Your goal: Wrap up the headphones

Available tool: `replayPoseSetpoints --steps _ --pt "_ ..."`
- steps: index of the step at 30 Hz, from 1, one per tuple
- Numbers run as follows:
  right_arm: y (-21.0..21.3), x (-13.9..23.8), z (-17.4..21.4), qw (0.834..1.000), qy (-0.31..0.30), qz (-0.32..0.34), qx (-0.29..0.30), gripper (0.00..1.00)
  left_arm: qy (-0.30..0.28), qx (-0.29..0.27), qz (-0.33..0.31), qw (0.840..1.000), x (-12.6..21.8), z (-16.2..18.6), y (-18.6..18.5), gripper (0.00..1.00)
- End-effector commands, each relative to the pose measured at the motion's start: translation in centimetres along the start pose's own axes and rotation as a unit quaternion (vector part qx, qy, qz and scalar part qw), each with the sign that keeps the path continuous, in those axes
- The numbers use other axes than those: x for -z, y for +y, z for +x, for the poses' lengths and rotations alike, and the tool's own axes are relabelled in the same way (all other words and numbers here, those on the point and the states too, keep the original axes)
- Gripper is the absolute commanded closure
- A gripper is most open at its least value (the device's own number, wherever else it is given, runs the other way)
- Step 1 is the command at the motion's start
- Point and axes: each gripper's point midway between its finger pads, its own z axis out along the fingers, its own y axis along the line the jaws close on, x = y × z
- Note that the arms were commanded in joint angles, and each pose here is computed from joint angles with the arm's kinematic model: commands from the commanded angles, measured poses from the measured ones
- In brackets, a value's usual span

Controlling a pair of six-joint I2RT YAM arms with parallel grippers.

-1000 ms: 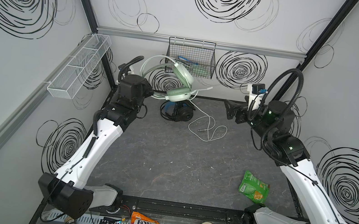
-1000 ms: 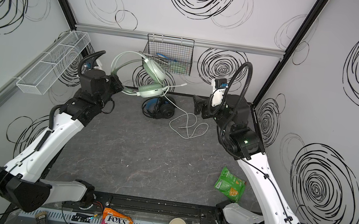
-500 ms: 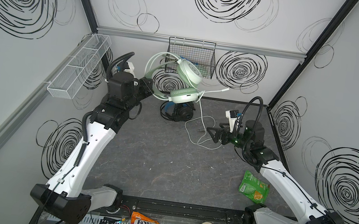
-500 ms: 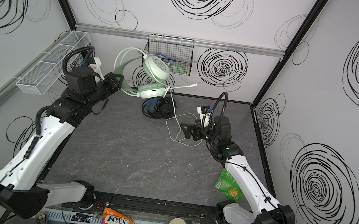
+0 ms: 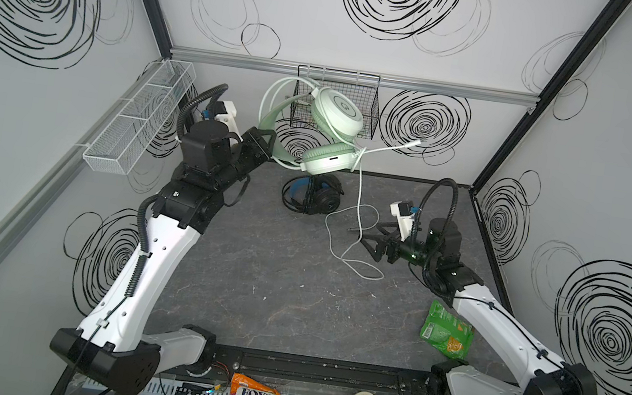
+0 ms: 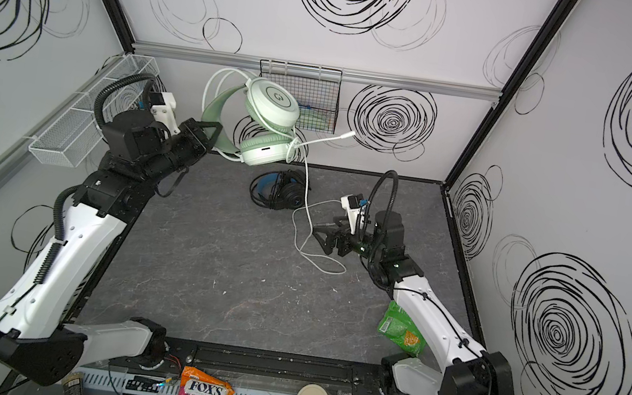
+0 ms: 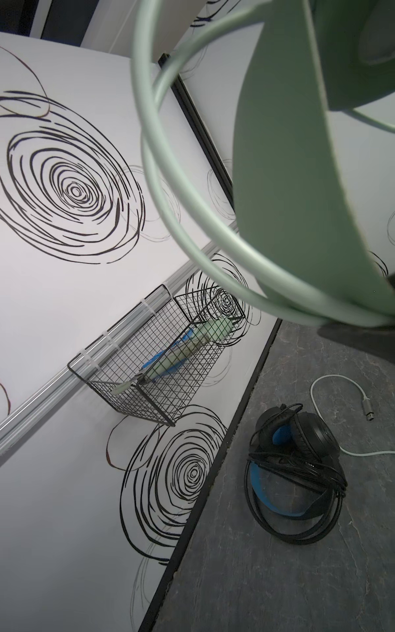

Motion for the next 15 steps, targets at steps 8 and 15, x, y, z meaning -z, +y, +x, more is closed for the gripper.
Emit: replayPoseSetpoints --steps 8,15 --pt "2.3 2.1 0.4 0.999 -0.028 -0.030 0.033 0.03 -0.030 0.017 0.085 0.996 1.8 -2.5 -6.2 1.00" --pt "3.3 -0.7 -2.4 0.995 -0.054 -0.071 0.046 0.03 0.001 0.005 0.078 0.997 1.1 -0.8 -6.1 1.00"
